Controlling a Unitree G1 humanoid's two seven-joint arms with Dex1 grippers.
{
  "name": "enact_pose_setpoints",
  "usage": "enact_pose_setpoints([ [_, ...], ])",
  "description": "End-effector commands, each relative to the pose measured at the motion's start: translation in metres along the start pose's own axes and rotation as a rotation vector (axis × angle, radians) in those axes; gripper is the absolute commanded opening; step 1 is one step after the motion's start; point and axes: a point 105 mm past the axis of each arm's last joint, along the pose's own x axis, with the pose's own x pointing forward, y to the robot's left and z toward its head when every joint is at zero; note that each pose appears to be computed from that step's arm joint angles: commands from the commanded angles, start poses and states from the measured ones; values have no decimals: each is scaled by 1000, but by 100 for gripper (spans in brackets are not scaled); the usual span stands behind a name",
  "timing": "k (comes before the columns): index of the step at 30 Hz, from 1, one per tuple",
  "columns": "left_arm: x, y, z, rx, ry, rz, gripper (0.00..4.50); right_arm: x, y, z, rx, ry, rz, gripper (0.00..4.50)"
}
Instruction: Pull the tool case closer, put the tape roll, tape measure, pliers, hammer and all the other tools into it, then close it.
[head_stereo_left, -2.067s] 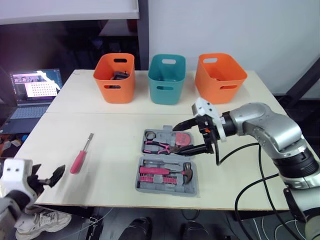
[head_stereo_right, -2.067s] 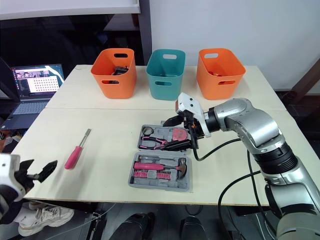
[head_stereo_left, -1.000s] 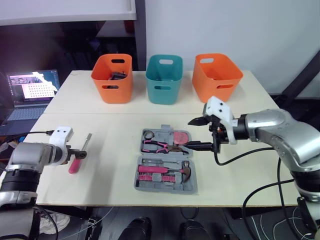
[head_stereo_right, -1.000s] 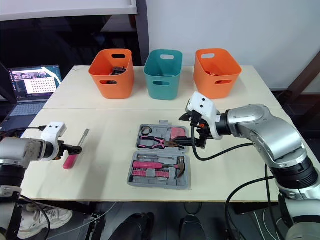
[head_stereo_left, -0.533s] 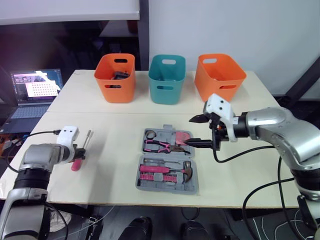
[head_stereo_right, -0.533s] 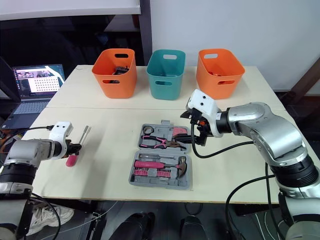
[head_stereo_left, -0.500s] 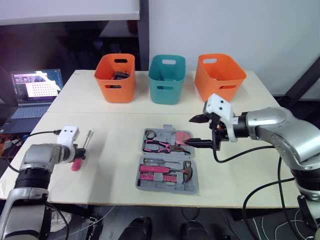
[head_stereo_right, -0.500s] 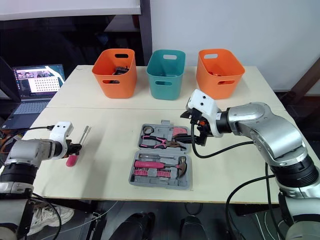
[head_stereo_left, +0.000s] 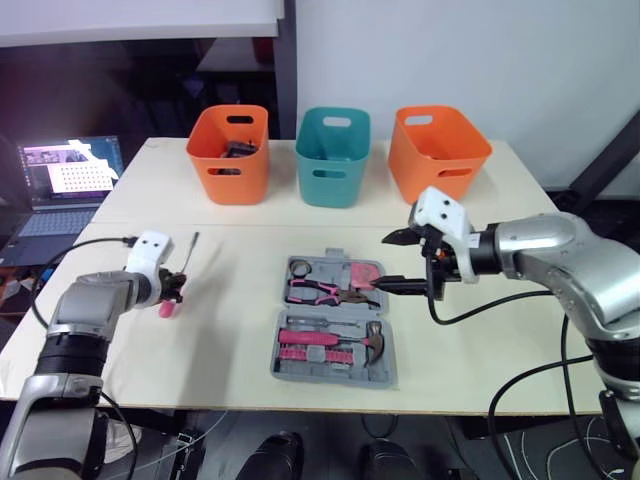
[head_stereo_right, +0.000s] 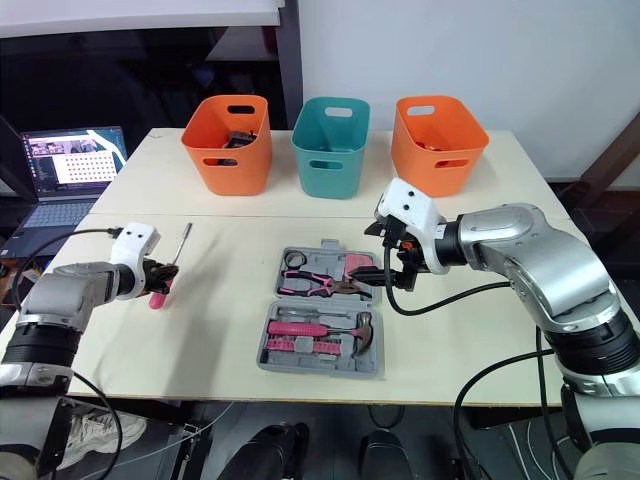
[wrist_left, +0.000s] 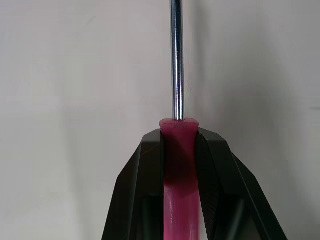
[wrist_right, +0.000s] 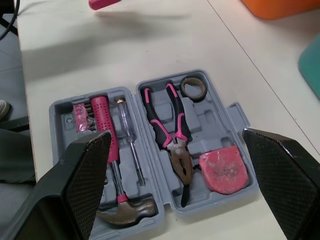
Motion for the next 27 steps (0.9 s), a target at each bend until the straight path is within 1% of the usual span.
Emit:
enact_pose_setpoints([
  [1,-15,-25,37,190,-85,-162,39,-11,4,8,-36,-9,-20,450],
  [3,-21,-45,47,296,-91,-284,39,-13,10,1,-38,17,-20,450],
  [5,-26,-66,48,433,-60,-416,39,-15,13,-4,-25,30,-33,450],
  [6,-27,-74,47,472,-41,-465,39,-17,14,-6,-18,33,-45,450],
  [8,-32,-88,37,572,57,-578,39,-20,17,-9,0,33,-74,450],
  [10,-37,-99,34,659,128,-673,39,-23,21,-13,22,33,-110,450],
  [12,-37,-104,40,684,149,-707,39,-25,24,-15,37,32,-133,450],
  [15,-36,-115,50,771,196,-753,39,-28,34,-20,68,33,-158,450],
  [17,-37,-123,46,836,264,-789,39,-30,42,-23,92,32,-160,450],
  [20,-39,-134,36,861,426,-813,39,-28,64,-35,134,79,-101,450],
  [21,-41,-138,35,871,454,-820,39,-27,71,-38,142,92,-79,450],
  [24,-42,-153,39,927,485,-855,39,-27,86,-45,167,120,-35,450],
  [27,-39,-170,48,998,494,-862,39,-29,96,-59,195,194,-12,450],
])
